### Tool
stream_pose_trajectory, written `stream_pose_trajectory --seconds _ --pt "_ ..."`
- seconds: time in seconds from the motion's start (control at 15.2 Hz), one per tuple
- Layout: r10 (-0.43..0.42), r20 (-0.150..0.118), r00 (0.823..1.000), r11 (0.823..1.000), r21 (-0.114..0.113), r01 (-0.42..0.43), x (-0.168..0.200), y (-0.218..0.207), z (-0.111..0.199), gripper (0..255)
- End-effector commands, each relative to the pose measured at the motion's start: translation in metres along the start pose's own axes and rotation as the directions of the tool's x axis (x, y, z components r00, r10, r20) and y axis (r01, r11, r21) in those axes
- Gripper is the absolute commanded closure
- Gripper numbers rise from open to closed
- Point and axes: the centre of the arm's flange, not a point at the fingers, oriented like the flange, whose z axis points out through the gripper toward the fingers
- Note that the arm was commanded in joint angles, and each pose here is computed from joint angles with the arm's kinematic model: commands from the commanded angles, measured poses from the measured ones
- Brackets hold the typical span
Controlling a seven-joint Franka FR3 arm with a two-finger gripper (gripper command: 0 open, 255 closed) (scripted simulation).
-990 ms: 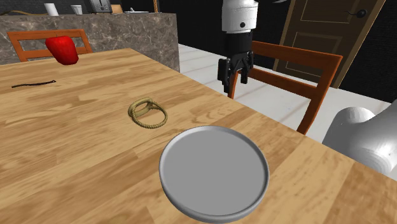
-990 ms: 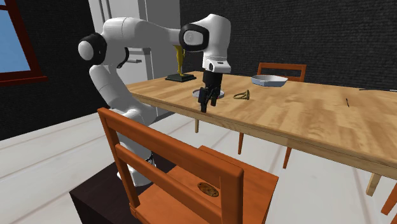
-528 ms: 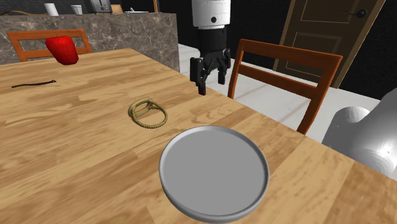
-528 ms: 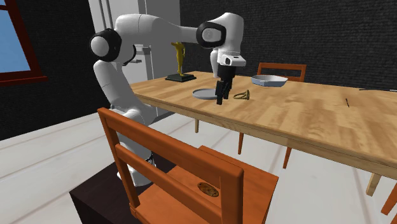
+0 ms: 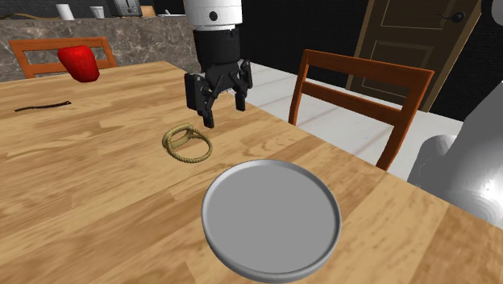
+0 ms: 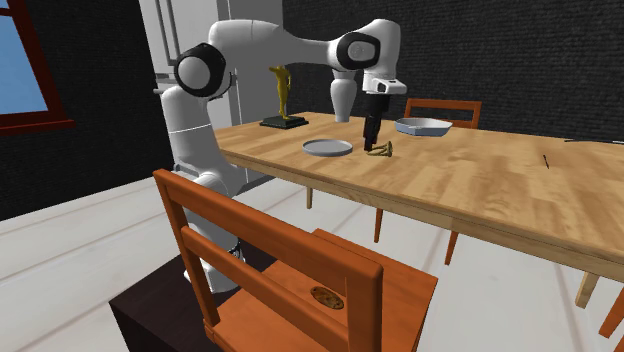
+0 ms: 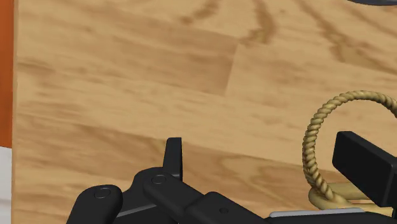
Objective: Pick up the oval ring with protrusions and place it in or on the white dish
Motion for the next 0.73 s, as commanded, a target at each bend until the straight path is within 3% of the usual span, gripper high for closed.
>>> stream_pose_trajectory --seconds 0.0,0.2,0.66 --pt "-0.016 -0.008 1.0 1.0 0.002 0.016 0.009 -0.021 -0.005 0" --pt "-0.036 -0.017 0.999 0.999 0.002 0.036 0.017 -0.049 -0.01 0" --pt "-0.036 -0.017 0.999 0.999 0.002 0.036 0.018 -0.049 0.03 0"
